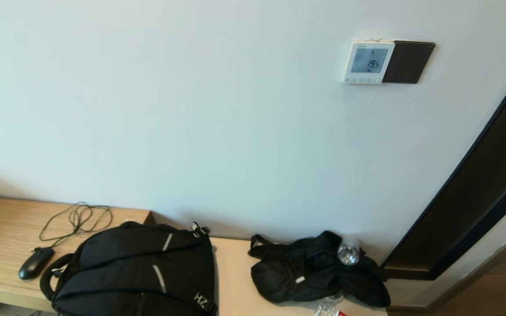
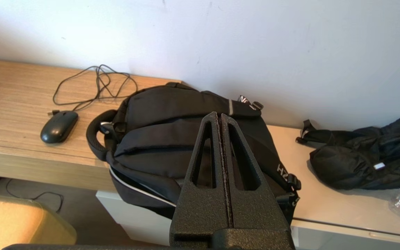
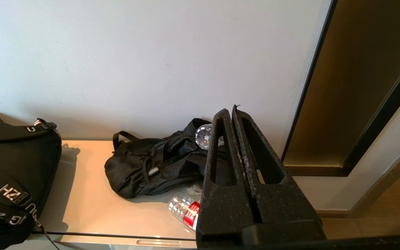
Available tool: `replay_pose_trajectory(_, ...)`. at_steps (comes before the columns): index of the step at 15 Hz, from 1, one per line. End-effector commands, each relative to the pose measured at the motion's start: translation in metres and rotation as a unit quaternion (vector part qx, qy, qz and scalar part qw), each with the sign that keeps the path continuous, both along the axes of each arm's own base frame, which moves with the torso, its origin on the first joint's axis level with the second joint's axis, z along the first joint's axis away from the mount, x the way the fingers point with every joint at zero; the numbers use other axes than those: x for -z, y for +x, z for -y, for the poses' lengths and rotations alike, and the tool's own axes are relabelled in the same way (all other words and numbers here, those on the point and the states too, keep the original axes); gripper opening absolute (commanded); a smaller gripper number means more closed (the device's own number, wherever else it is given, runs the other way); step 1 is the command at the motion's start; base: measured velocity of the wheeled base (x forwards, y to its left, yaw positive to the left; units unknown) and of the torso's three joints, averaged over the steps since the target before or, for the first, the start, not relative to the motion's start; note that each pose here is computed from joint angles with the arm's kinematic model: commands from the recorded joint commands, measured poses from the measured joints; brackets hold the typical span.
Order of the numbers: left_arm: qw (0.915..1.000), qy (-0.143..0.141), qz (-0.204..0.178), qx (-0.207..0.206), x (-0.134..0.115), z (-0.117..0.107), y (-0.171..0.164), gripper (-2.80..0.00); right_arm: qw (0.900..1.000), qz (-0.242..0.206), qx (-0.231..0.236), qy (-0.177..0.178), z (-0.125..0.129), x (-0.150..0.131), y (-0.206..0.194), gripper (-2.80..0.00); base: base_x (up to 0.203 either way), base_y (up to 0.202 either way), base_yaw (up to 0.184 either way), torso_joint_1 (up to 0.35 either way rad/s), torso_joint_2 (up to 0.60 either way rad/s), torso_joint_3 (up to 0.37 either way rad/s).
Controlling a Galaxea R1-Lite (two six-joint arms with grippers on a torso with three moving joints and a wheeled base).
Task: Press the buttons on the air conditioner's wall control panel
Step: Turn off the central air conditioner
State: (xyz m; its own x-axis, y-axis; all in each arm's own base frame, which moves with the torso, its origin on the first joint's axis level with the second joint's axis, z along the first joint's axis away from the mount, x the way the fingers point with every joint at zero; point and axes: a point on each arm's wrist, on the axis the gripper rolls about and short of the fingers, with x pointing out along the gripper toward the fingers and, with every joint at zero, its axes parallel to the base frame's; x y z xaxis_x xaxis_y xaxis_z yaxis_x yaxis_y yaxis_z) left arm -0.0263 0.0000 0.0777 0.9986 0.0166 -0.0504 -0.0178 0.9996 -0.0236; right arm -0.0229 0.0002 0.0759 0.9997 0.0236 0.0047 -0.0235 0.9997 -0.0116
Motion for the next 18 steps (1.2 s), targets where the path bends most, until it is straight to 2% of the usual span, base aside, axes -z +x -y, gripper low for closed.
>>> replay_pose_trajectory(1, 1.0, 0.0, 0.0, 0.0, 0.0, 0.0, 0.0, -2.8, 1.0, -0.001, 0.0, 0.0, 0.0, -0.0001, 0.0002, -2.8, 0.0, 0.0, 0.0, 0.0, 0.0, 0.0)
replay_pose_trajectory(18, 1.0, 0.0, 0.0, 0.0, 0.0, 0.0, 0.0, -2.8, 1.0, -0.001, 0.0, 0.0, 0.0, -0.0001, 0.0002, -2.8, 0.0, 0.0, 0.0, 0.0, 0.0, 0.0)
